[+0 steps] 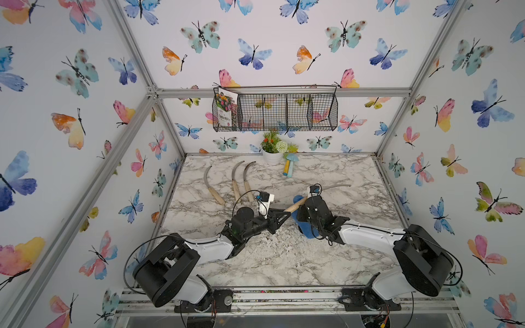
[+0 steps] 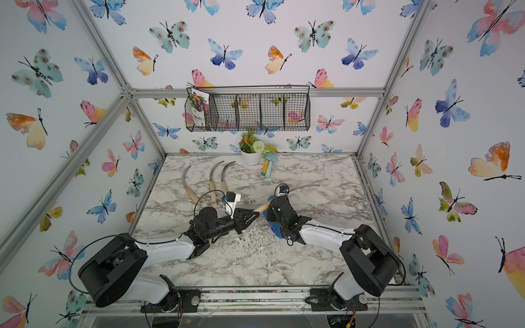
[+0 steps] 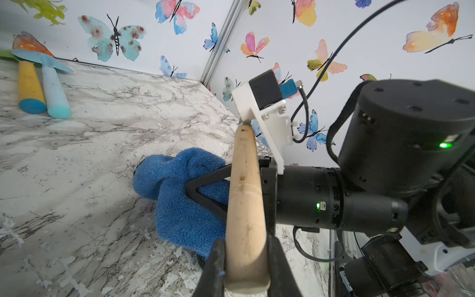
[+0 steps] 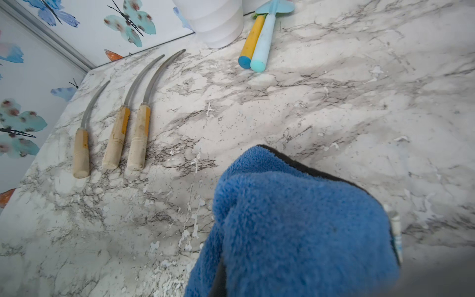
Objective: Wipe small sickles with rags
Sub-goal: Adjust the small sickle.
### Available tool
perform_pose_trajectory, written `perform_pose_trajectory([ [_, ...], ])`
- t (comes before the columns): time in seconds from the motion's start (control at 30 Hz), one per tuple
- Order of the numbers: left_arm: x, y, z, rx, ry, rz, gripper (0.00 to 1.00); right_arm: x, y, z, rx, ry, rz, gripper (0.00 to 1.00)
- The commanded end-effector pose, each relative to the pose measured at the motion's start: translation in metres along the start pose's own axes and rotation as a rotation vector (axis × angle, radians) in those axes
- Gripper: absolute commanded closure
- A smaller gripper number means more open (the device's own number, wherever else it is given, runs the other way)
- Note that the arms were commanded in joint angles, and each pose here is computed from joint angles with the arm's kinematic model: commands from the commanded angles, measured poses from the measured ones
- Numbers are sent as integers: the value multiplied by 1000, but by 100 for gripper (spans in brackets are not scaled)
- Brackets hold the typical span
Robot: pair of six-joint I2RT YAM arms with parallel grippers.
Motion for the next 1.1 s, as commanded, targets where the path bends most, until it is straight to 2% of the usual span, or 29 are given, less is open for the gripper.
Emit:
perform_pose_trajectory([
  [0.0, -14, -23, -6, 9, -49, 119, 100, 14, 37, 49, 32, 183, -100, 99],
  [0.23, -30, -35, -9, 13, -65, 175, 100, 18, 55, 53, 152, 130, -156, 99],
  [0.47, -33, -38, -7, 19, -63, 184, 100, 20, 59, 55, 234, 126, -180, 99],
  [0.8, -23, -32, -7, 10, -28, 142, 100, 35, 51, 37, 185, 99, -200, 99],
  [1.07, 5, -13, -1, 13, -16, 55, 100, 54, 39, 31, 145, 184, -192, 99],
])
Point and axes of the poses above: each gripper's point midway between its finger pads, its own x axis back along the fingers, its own z axis along the line the jaws close on, y = z × x, the point moved 6 cm from there along x, back along the fingers
